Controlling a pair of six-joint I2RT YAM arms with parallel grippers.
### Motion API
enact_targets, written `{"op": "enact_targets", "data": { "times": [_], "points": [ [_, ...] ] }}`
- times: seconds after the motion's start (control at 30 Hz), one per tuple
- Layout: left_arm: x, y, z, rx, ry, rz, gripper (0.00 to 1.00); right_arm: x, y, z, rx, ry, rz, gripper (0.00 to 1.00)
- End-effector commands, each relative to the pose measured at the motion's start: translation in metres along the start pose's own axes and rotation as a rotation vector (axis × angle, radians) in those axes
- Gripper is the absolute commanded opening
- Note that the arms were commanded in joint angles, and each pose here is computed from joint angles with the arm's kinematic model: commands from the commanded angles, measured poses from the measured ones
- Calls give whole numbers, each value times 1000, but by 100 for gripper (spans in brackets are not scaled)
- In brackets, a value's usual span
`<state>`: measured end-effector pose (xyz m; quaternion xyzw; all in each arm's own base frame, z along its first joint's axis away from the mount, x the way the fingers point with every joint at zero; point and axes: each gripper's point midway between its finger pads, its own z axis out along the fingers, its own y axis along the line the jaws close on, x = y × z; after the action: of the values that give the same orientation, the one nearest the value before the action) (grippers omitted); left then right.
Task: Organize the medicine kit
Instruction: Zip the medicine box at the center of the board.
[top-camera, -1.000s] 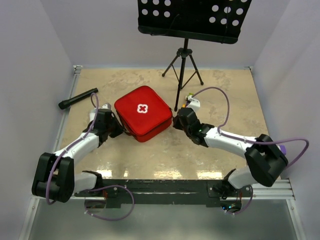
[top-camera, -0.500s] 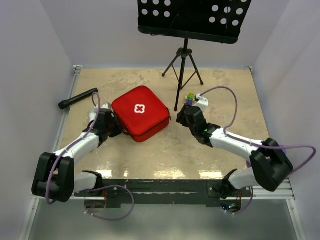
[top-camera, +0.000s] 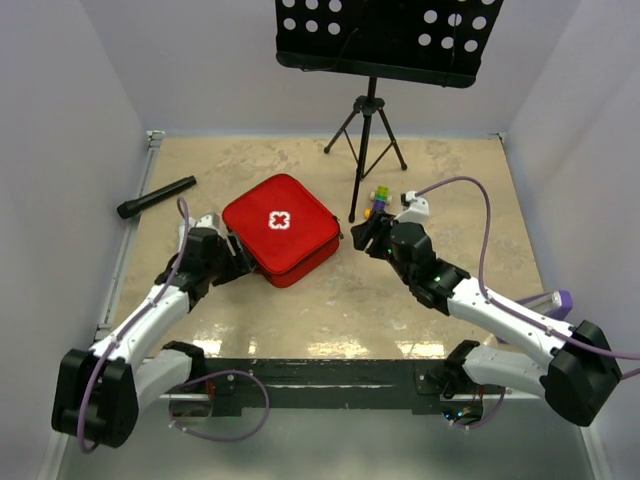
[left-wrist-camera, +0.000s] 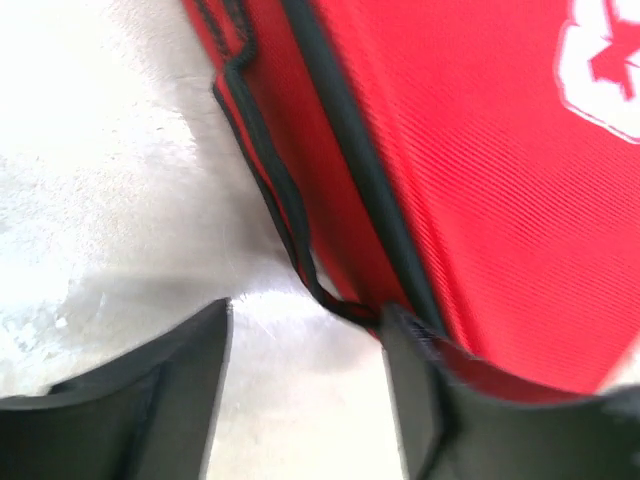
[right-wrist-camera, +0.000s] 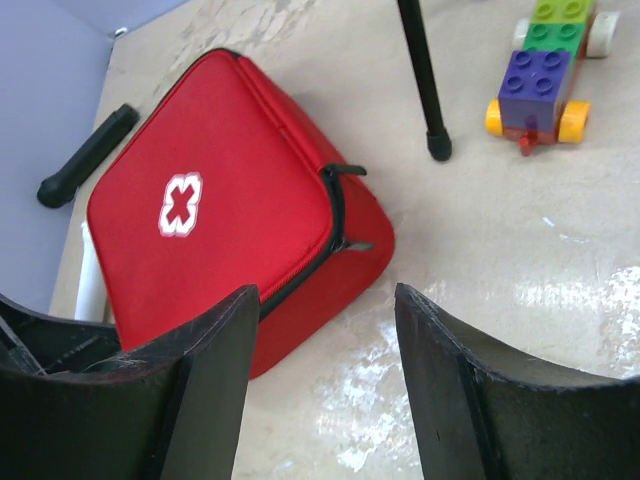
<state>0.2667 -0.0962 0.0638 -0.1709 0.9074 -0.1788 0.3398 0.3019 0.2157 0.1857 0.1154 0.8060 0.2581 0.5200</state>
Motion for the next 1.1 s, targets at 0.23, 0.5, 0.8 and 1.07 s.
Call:
{"op": "enact_targets", "data": {
  "times": [0.23,0.5,0.8,1.07],
  "points": [
    [-36,-32,-70,137,-217,18,90,8,19,-21,-128,1,-54,61],
    [-77,-57,-95,169,-378,169,100,-8,31,-33,-102,-58,-120,61],
    [-94,-67,-77,-17,-363,373,100,-25,17,-48,-51,-103,-135,61],
    [-104,-54,-59,-158,-362,305,100,-31,-3,-60,14,-119,-152,62]
  ]
}}
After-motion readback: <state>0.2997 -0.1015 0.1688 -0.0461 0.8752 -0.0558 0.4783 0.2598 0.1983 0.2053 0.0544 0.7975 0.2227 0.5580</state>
